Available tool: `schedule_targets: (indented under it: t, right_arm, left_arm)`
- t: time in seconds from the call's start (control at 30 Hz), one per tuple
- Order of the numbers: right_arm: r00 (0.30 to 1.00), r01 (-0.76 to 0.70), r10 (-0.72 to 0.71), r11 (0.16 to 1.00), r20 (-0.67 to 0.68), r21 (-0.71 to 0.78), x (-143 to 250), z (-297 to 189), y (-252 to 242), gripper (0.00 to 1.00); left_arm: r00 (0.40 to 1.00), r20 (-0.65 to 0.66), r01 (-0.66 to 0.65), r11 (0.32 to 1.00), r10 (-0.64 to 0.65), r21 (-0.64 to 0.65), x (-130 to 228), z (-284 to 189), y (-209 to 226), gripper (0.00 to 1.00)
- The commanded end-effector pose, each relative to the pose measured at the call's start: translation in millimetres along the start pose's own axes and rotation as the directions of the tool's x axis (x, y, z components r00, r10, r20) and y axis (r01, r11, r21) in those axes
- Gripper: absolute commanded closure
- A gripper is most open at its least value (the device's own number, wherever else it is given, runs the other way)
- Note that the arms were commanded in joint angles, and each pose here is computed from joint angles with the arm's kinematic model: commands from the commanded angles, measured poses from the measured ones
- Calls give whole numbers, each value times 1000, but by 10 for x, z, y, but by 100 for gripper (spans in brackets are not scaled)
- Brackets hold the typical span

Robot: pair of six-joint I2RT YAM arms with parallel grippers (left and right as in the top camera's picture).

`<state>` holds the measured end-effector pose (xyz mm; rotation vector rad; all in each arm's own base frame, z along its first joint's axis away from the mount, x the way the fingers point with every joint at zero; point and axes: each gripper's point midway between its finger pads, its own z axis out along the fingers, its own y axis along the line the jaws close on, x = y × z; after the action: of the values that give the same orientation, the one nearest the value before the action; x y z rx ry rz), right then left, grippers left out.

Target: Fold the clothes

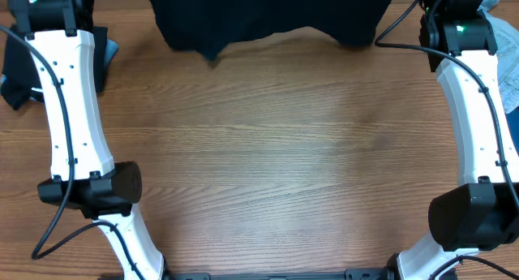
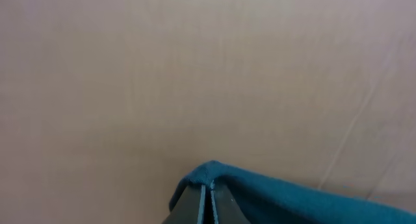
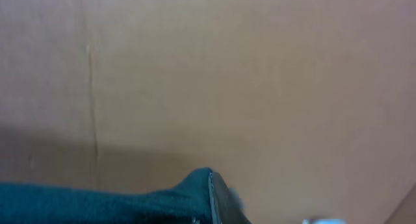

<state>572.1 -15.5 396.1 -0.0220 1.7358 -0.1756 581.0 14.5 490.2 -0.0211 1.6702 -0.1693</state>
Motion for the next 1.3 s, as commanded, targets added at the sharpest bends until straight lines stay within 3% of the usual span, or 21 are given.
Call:
schedule_targets:
  t: [0.0, 0.2, 0.37, 0.5, 0.67, 0.83, 1.03, 1.27]
  right_arm:
    - [990, 9, -11, 1000, -142, -14, 383, 42, 13, 96]
    - [933, 18, -40, 998, -357, -67, 919, -102, 102, 96]
    - [915, 4, -47, 994, -400, -108, 964, -245, 159, 96]
    - [942, -2, -37, 993, -333, -117, 647, -430, 134, 96]
    - [985, -4, -17, 993, -171, -122, -31, -905, 66, 96]
    - [999, 0, -5, 992, -38, -129, -545, -1458, 47, 96]
    - [996, -67, 74, 989, 52, -130, -896, -2128, -43, 96]
    - [990, -82, 96, 988, 107, -129, -1051, -2488, -112, 96]
  left_arm:
    - [987, -153, -50, 999, 49, -6, 502, 163, 115, 96]
    - [937, -347, -47, 999, 41, -8, 980, 41, 141, 96]
    - [910, -414, -33, 999, 31, 2, 1080, -124, 96, 96]
    - [927, -369, -47, 998, 59, 40, 811, -339, -57, 96]
    - [963, -245, -101, 993, 112, 56, 234, -802, -304, 96]
    - [980, -139, -142, 990, 141, 2, -253, -1400, -433, 96]
    - [986, -72, -152, 988, 150, -21, -559, -2129, -531, 96]
    - [987, -27, -158, 984, 156, -83, -716, -2688, -505, 96]
